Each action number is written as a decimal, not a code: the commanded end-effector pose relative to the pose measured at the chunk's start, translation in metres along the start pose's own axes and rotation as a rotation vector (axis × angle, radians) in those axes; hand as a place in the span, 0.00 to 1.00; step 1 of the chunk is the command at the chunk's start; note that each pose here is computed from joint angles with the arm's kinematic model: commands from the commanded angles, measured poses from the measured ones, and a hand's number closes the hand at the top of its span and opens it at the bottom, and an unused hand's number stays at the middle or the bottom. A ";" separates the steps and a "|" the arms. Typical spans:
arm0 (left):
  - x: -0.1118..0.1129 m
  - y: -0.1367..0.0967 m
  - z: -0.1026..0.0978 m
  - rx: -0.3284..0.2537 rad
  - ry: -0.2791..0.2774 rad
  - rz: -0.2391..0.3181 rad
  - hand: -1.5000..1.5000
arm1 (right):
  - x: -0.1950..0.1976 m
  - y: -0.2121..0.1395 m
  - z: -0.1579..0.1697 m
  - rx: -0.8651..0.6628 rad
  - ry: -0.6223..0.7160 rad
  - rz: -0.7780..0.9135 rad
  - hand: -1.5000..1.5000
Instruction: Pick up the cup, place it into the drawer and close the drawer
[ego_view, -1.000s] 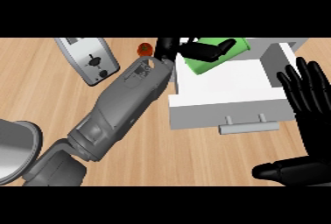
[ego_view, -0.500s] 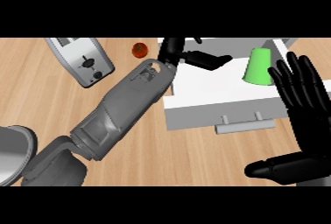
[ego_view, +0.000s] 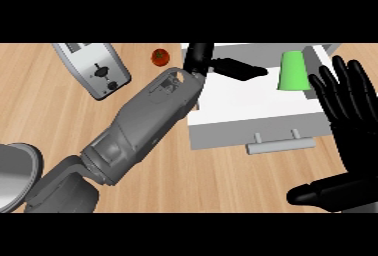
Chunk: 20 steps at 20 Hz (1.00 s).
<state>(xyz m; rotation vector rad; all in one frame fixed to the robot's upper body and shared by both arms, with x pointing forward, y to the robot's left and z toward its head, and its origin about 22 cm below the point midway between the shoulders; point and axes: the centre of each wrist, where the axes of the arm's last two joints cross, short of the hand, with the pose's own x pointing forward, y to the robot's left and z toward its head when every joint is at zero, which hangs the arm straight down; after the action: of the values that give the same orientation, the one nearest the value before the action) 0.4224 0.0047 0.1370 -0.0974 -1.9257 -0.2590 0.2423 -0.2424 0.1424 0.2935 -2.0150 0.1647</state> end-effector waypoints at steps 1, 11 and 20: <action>-0.007 0.002 0.007 -0.003 -0.064 0.127 0.00 | 0.007 -0.007 0.002 0.002 0.000 -0.034 0.00; 0.006 0.034 -0.002 0.059 -0.057 0.260 0.00 | 0.015 -0.019 0.014 0.124 0.049 0.071 1.00; -0.018 0.101 0.050 0.172 -0.016 0.309 0.00 | 0.023 -0.013 0.046 0.220 0.120 0.307 1.00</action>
<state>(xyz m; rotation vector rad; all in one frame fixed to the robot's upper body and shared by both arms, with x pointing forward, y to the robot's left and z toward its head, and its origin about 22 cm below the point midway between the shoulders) 0.4153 0.0842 0.1325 -0.2962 -1.9321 0.0693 0.2108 -0.2704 0.1473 0.1505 -1.9446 0.4910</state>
